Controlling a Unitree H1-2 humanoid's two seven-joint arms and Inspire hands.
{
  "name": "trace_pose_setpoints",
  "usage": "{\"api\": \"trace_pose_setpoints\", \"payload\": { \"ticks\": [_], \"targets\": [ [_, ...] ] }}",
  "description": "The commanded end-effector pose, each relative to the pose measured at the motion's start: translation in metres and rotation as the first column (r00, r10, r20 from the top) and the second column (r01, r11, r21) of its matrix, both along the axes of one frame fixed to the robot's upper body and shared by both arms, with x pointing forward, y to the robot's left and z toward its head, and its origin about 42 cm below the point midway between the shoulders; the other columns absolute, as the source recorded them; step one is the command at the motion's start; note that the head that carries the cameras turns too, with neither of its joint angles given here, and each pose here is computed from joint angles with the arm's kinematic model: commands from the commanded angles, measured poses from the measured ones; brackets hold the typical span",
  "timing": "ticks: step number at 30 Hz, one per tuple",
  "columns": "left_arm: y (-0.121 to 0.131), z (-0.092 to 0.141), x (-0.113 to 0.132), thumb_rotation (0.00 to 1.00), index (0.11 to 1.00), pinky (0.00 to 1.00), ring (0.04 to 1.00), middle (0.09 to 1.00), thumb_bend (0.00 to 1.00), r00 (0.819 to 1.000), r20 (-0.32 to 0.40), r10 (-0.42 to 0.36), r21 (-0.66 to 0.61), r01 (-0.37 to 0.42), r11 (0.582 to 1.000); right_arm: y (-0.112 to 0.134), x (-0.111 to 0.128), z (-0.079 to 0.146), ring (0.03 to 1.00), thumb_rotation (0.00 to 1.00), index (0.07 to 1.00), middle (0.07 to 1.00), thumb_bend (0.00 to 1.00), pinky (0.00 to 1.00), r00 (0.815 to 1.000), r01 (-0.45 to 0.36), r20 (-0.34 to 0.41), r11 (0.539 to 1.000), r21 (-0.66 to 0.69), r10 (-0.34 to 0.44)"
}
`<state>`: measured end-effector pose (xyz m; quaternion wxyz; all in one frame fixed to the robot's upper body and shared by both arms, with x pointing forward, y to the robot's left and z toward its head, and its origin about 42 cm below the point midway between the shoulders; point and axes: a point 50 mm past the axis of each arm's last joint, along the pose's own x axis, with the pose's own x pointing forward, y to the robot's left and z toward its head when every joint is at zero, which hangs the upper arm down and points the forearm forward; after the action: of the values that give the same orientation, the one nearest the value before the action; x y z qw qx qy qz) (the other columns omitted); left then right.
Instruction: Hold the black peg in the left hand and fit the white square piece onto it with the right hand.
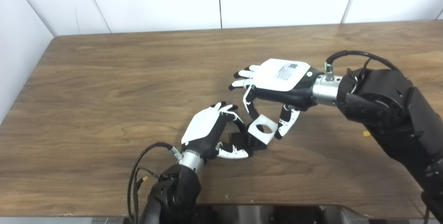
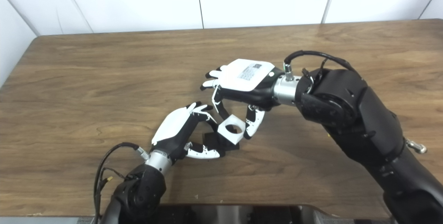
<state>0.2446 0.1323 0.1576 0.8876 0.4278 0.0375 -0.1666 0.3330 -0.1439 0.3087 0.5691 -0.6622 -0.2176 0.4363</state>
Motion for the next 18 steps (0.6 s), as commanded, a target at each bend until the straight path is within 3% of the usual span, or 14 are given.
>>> {"api": "trace_pose_setpoints", "payload": {
  "ticks": [1,18],
  "targets": [
    [0.008,-0.013,0.0,0.07,0.491,1.0,1.0,0.919,0.52,0.997,-0.058,0.045,0.052,-0.042,0.998,0.007,0.004,0.018,1.0,0.14,0.491,0.94,0.53,1.0,0.996,-0.034,0.081,0.999,0.033,0.031],
    [0.007,-0.012,0.001,0.07,0.491,1.0,1.0,0.916,0.52,0.998,-0.045,0.045,0.046,-0.043,0.998,0.025,0.008,0.009,1.0,0.14,0.491,0.943,0.53,1.0,0.993,-0.073,0.09,0.997,0.022,0.07]
  ]
}}
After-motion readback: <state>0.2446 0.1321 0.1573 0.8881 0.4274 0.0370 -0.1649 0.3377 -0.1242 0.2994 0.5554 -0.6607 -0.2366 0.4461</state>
